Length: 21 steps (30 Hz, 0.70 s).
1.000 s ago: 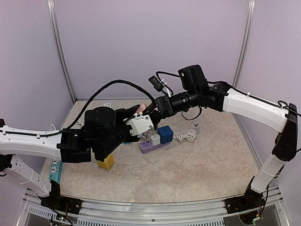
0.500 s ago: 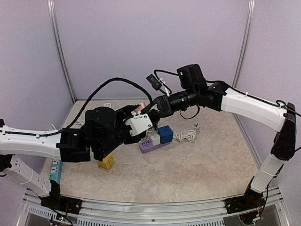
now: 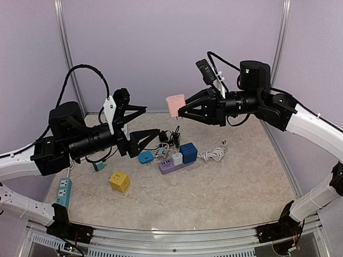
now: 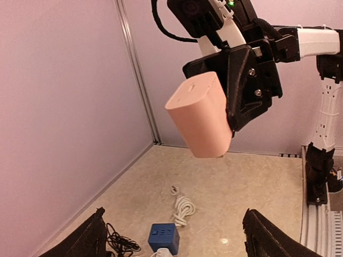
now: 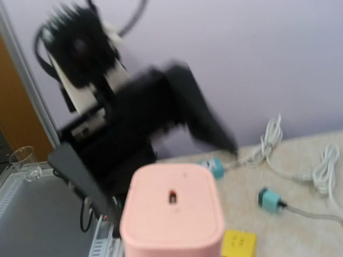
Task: Insert the plug
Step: Adjust the plug.
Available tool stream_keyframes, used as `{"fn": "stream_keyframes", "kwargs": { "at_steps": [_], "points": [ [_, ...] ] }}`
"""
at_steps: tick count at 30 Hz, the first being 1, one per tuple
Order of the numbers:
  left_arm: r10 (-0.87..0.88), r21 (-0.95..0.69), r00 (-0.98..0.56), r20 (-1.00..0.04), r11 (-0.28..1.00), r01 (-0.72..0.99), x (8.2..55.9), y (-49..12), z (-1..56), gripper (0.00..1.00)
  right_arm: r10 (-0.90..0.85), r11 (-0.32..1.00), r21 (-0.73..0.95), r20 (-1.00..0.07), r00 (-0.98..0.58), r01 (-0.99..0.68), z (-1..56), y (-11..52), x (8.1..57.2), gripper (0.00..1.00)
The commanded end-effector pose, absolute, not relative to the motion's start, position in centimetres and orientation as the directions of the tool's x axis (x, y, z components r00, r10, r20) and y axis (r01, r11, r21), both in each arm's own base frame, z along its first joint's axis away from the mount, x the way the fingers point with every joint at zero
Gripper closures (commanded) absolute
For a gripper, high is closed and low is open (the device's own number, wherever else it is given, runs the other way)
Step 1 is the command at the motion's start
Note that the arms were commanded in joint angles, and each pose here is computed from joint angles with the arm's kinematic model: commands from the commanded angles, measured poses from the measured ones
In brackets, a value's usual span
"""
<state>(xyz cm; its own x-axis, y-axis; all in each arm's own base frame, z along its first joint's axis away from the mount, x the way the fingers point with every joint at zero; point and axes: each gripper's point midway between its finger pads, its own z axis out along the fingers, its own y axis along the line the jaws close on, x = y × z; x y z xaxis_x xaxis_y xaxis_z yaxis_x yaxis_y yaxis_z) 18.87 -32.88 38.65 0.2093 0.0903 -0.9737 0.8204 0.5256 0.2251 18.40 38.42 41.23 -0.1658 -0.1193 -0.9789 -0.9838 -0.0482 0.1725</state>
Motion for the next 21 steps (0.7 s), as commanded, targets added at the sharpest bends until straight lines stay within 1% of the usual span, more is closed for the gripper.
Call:
{"fn": "stream_keyframes", "kwargs": {
  "at_steps": [1, 3, 6, 9, 15, 19, 21],
  "points": [
    [-0.023, 0.094, 0.107, -0.994, 0.320, 0.943, 15.8, -35.9, 39.7, 0.20, -0.046, -0.129, 0.059, -0.998, -0.054, -0.990, 42.7, 38.4, 17.0, 1.00],
    [-0.051, 0.076, 0.095, -0.994, 0.289, 0.954, 15.5, -36.4, 40.5, 0.29, -0.034, -0.160, 0.047, -0.999, -0.042, -0.986, 43.1, 38.2, 16.4, 1.00],
    [-0.096, 0.078, 0.102, -0.990, 0.231, 0.970, 14.5, -36.8, 42.1, 0.31, -0.030, -0.180, 0.035, -0.999, -0.030, -0.983, 43.2, 37.9, 15.8, 1.00],
    [-0.108, 0.079, 0.103, -0.989, 0.209, 0.975, 14.2, -37.3, 42.8, 0.33, -0.028, -0.204, 0.029, -0.999, -0.024, -0.979, 43.1, 37.8, 15.3, 1.00],
    [-0.095, 0.056, 0.077, -0.993, 0.201, 0.978, 14.7, -38.7, 42.8, 0.44, -0.025, -0.218, 0.015, -1.000, -0.010, -0.976, 43.0, 37.8, 15.0, 1.00],
    [-0.083, 0.052, 0.073, -0.994, 0.233, 0.971, 15.5, -39.2, 42.6, 0.48, -0.021, -0.237, 0.005, -1.000, 0.000, -0.972, 43.2, 37.8, 14.5, 1.00],
    [-0.079, 0.049, 0.072, -0.994, 0.260, 0.964, 16.1, -39.2, 42.5, 0.53, -0.020, -0.241, 0.000, -1.000, 0.005, -0.970, 43.2, 37.7, 14.3, 1.00]
  ]
}}
